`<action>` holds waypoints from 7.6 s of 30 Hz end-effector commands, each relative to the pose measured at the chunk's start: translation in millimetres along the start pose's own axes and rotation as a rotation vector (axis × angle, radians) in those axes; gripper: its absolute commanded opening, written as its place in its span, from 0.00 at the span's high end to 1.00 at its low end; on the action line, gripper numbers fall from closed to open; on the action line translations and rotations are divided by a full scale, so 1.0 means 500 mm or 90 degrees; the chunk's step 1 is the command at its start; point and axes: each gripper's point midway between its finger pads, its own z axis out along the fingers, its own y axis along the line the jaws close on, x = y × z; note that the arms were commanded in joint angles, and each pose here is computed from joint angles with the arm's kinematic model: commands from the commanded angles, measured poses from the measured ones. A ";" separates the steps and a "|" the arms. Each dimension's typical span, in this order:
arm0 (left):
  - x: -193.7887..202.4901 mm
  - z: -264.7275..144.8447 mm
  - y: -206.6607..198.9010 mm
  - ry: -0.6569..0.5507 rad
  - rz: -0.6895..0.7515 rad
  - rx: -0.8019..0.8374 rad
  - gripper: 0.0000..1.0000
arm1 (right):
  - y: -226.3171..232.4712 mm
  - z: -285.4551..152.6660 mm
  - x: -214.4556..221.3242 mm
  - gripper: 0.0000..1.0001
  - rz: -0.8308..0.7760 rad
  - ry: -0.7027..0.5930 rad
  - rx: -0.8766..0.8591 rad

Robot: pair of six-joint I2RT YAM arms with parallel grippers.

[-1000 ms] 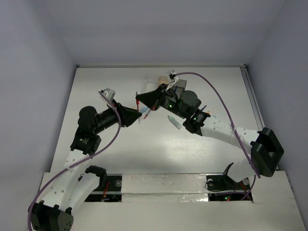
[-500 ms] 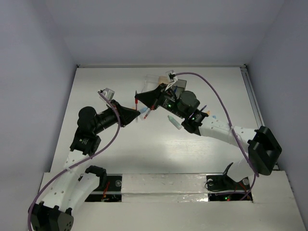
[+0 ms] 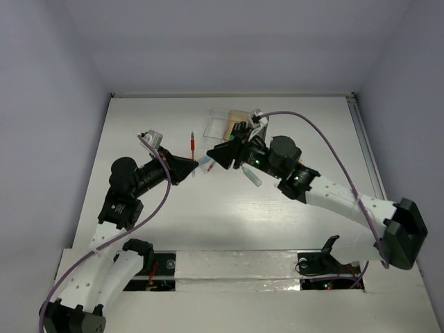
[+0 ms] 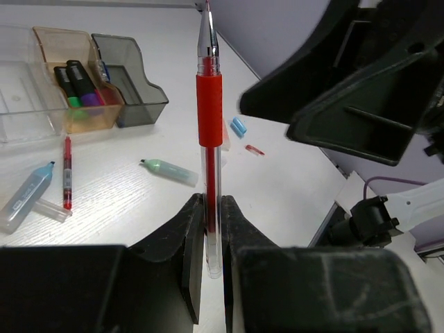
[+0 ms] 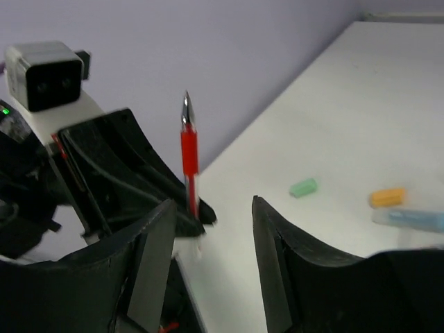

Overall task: Sort the stationery into containers
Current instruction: Close the pen cap on the pen.

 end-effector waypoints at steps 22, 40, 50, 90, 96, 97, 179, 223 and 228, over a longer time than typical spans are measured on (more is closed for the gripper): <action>-0.045 -0.070 -0.155 -0.075 0.113 0.079 1.00 | -0.546 -0.682 0.087 0.66 0.096 0.515 0.998; -0.037 -0.072 -0.172 -0.069 0.116 0.089 1.00 | -0.673 -0.645 0.168 0.44 0.173 0.557 0.842; -0.031 -0.069 -0.160 -0.060 0.117 0.071 1.00 | -0.689 -0.640 0.180 0.54 0.209 0.532 0.870; 0.012 -0.019 -0.116 0.008 0.089 0.047 1.00 | -0.463 -0.395 0.088 1.00 0.002 0.305 0.679; 0.022 0.000 -0.088 0.025 0.081 0.017 1.00 | -0.219 -0.115 0.005 0.99 -0.047 0.090 0.327; 0.023 0.003 -0.083 0.025 0.081 0.009 1.00 | -0.196 -0.090 -0.003 0.99 -0.053 0.069 0.301; 0.020 0.012 -0.026 0.021 0.076 -0.072 1.00 | 0.017 0.022 0.002 1.00 -0.018 -0.016 0.028; -0.165 0.024 -0.120 -0.089 0.132 -0.028 1.00 | -0.004 -0.080 0.350 1.00 0.109 0.284 0.027; -0.171 0.020 -0.143 -0.093 0.117 0.003 1.00 | -0.043 -0.092 0.342 1.00 0.083 0.258 0.085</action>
